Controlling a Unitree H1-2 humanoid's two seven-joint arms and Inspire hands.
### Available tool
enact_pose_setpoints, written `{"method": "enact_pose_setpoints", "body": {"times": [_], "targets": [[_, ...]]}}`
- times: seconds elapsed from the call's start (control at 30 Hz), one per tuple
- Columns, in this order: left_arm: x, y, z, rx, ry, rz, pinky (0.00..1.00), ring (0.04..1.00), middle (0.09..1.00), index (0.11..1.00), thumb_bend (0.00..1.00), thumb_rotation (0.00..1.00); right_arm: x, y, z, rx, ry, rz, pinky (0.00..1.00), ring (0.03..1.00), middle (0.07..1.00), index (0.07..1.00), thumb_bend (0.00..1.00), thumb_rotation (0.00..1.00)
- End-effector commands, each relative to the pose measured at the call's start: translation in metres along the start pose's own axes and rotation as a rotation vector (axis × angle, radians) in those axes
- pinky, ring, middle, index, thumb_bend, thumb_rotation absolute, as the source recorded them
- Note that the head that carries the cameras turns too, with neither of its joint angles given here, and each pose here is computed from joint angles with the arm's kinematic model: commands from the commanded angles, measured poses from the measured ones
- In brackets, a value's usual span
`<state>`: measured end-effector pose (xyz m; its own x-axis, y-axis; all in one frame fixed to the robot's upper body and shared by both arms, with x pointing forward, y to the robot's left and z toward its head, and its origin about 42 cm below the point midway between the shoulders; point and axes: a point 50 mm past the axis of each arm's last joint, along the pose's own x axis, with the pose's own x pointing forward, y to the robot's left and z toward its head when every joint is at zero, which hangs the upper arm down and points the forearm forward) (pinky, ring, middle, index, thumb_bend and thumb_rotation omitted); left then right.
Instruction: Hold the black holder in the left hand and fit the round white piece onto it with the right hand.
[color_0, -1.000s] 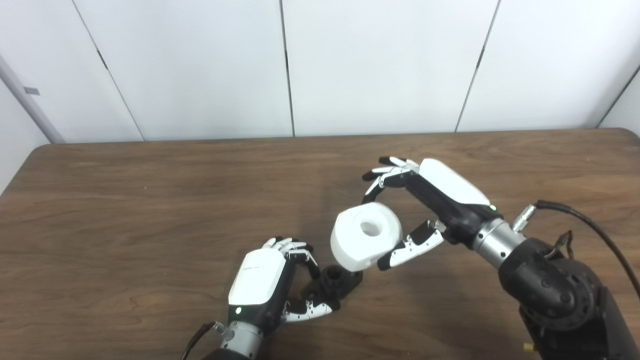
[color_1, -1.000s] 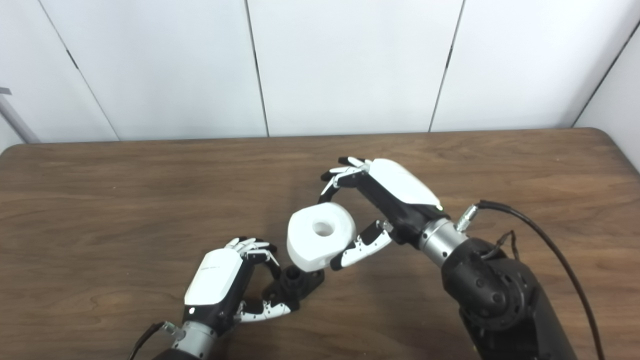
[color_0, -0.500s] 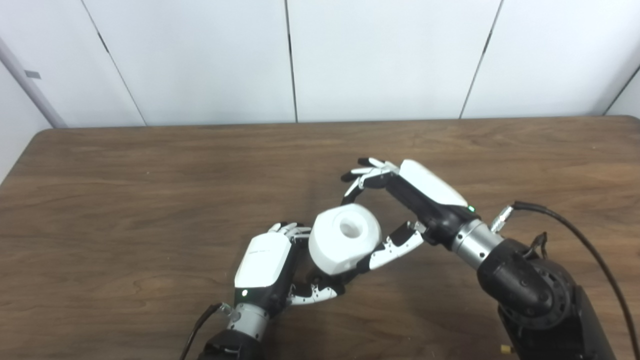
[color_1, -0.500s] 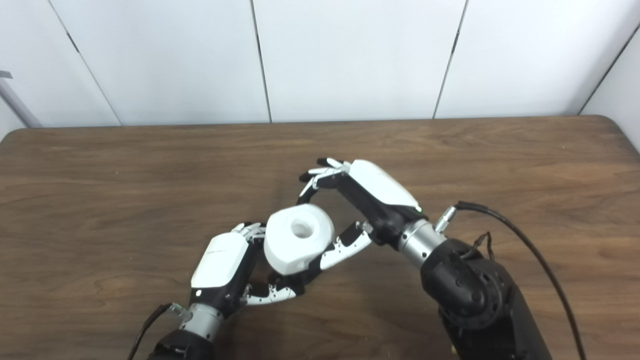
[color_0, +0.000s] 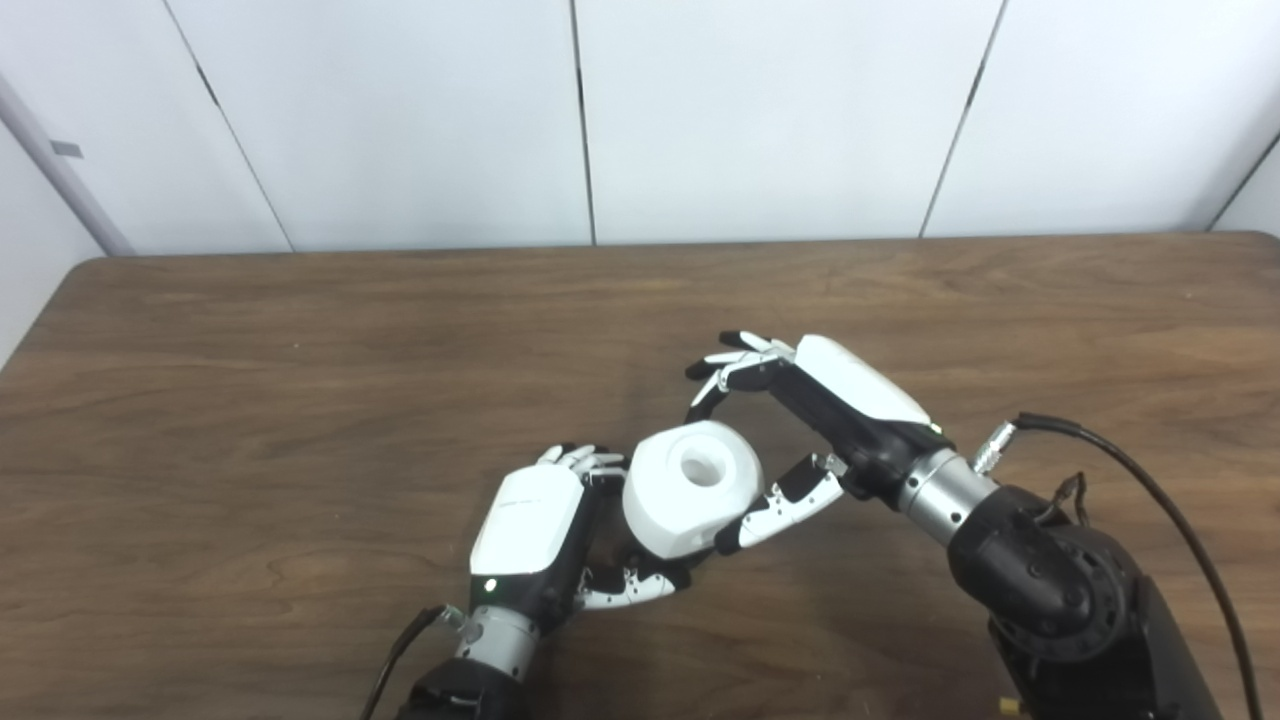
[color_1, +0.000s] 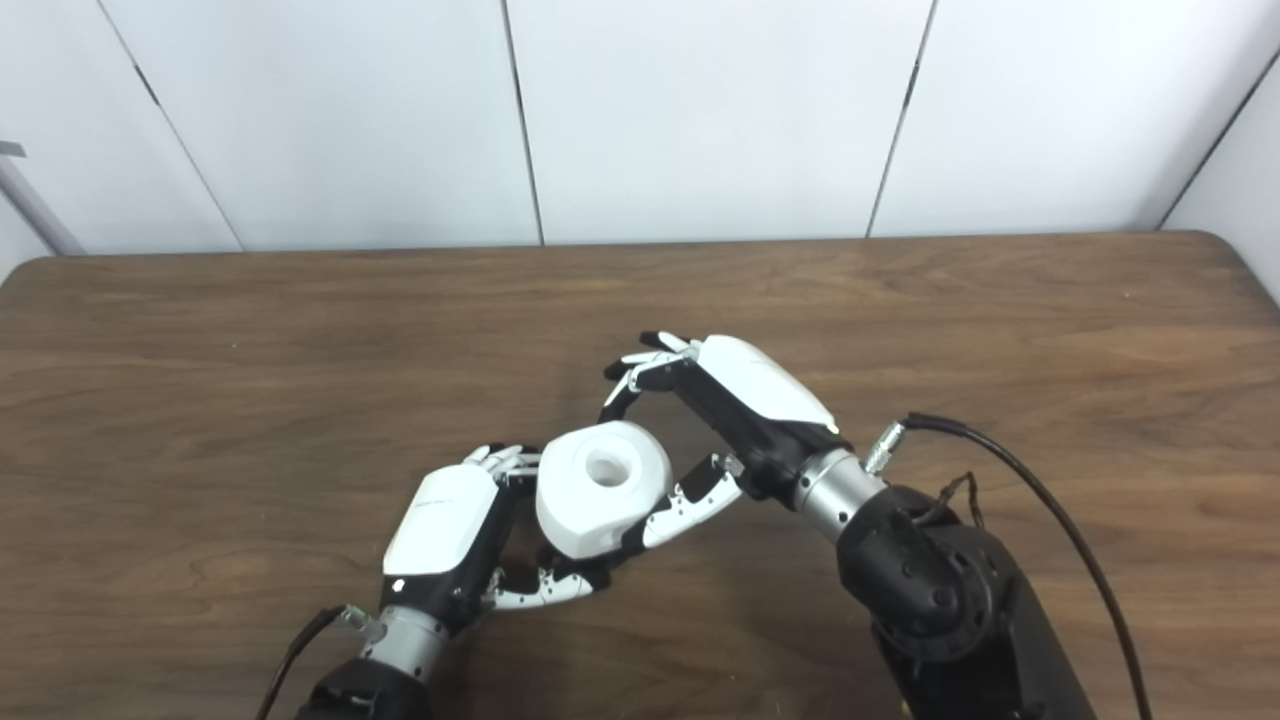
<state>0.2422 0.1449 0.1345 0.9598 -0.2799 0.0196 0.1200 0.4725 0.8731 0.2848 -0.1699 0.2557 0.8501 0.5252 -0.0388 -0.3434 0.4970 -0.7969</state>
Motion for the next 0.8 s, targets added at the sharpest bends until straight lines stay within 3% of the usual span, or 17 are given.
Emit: {"method": "enact_pose_setpoints", "body": {"times": [0.0, 0.77], "targets": [[0.0041, -0.0002, 0.0034, 0.017, -0.019, 0.004, 0.93, 0.858, 0.783, 0.484, 0.52, 0.05, 0.002, -0.0085, 0.0062, -0.033, -0.048, -0.048, 1.0, 0.975, 0.839, 0.483, 0.52, 0.14], [0.005, -0.0006, 0.0059, 0.017, -0.017, 0.002, 0.93, 0.859, 0.781, 0.484, 0.52, 0.05, 0.006, -0.0095, 0.0011, -0.038, -0.036, -0.061, 1.0, 0.973, 0.834, 0.482, 0.52, 0.14]]}}
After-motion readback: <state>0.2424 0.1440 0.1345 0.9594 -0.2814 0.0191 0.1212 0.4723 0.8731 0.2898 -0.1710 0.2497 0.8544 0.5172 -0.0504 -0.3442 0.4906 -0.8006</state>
